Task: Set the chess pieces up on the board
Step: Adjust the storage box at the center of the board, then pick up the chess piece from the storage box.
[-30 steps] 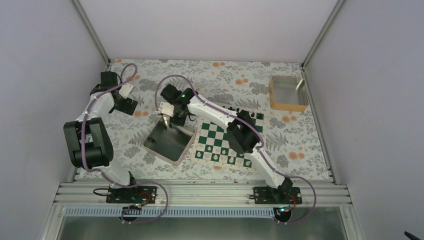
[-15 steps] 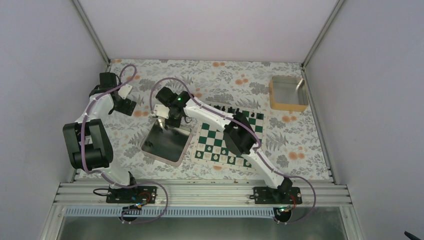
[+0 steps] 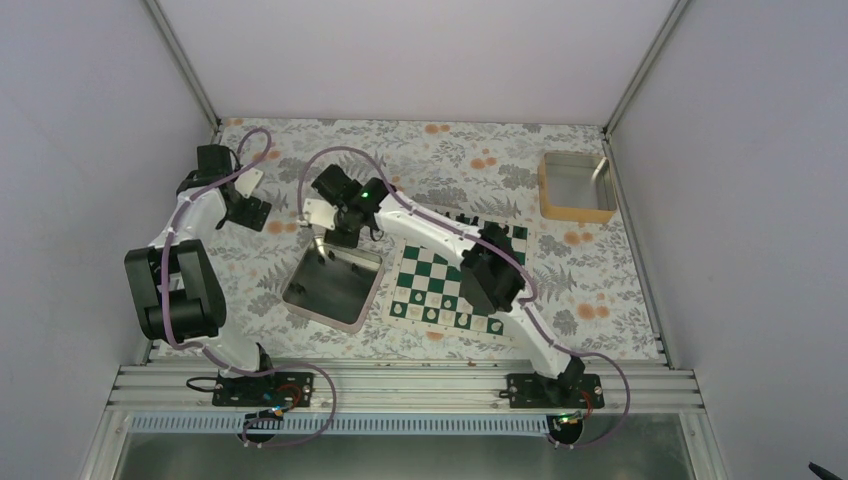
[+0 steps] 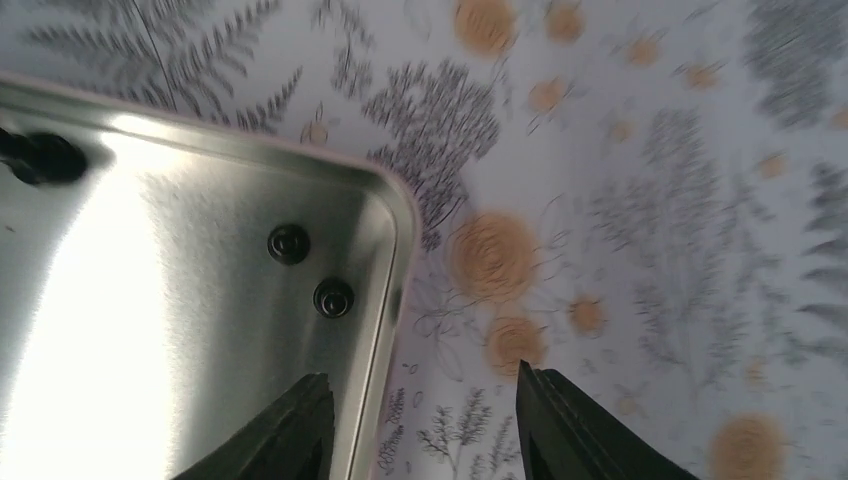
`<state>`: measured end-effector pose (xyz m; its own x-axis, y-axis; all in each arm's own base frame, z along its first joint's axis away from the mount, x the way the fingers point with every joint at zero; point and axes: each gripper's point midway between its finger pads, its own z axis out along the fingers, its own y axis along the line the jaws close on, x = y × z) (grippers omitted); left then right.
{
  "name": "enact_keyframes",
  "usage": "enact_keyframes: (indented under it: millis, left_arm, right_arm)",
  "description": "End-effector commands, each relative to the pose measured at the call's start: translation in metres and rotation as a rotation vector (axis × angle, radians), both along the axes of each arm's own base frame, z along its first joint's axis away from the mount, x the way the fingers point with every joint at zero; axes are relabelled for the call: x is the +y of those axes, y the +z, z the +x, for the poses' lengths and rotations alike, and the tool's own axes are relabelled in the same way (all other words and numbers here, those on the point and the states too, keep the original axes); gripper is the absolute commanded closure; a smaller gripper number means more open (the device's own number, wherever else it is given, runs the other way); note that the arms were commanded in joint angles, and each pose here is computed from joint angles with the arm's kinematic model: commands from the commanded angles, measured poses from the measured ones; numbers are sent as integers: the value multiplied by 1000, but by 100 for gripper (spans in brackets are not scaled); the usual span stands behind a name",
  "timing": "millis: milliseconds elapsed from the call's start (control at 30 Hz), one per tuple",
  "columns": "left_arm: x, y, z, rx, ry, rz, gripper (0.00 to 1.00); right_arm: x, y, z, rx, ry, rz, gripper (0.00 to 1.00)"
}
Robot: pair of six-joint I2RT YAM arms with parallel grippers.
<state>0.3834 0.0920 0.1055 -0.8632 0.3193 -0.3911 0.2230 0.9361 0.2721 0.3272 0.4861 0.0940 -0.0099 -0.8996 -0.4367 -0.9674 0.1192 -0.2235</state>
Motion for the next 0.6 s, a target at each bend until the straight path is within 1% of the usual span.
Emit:
enact_keyframes:
  millis: [0, 67, 233, 333, 567]
  left_arm:
    - [0, 24, 10, -84, 8, -25, 0]
    - [-3, 23, 10, -91, 13, -45, 0]
    - [-7, 22, 8, -107, 31, -79, 0]
    - [-9, 23, 6, -126, 42, -94, 0]
    - [-11, 35, 7, -202, 73, -122, 0]
  right_arm:
    - [18, 68, -17, -61, 65, 134, 54]
    - [24, 70, -33, 0, 104, 165, 57]
    - [37, 59, -68, 175, 195, 227, 61]
    - [43, 51, -80, 211, 221, 248, 64]
    - [58, 16, -106, 247, 273, 227, 65]
